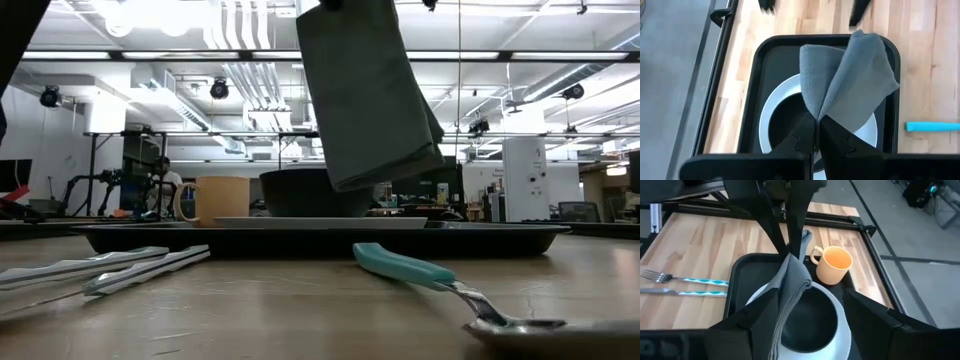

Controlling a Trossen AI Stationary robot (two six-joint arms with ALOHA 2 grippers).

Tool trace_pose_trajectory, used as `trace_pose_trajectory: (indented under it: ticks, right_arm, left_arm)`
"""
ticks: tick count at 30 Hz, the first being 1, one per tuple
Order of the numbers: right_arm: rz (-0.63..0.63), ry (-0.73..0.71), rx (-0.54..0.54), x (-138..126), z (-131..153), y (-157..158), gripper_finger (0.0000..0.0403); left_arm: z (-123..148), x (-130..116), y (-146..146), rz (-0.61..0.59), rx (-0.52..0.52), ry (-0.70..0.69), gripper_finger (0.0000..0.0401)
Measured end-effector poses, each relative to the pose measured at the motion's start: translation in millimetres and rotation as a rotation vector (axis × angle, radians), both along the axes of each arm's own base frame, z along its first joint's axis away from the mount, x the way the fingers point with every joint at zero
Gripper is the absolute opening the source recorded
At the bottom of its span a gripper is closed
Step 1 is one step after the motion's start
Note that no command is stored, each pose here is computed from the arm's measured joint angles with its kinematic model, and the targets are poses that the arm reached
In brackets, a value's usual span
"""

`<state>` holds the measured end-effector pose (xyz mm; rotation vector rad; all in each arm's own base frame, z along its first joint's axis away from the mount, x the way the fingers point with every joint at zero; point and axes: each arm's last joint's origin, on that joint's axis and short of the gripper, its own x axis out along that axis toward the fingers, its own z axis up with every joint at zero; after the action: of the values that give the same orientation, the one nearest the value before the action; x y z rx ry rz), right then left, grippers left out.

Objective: Set up tray
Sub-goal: Put the gray napkin on the black serving tray to the right of the white plate

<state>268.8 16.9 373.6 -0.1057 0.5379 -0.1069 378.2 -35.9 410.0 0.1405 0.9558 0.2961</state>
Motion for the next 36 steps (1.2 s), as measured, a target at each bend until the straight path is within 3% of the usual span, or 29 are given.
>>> trace_pose_trajectory:
  ticks: [12,26,30,36]
  right_arm:
    - [-0.002,0.000,0.020,34,-17,3,0.0212]
    - [0.024,0.023,0.048,48,-27,5,0.0207]
    - [0.019,0.028,0.056,44,-25,5,0.0182]
    - [0.025,0.086,0.044,41,-31,5,0.0106]
  left_arm:
    - [-8,2,0,0.004,0.003,0.028,0.0000]
    - [-7,3,0,0.010,0.012,0.011,0.0000]
    - [-7,3,0,0.010,0.012,0.013,0.0000]
    - [-7,3,0,0.009,0.011,0.012,0.0000]
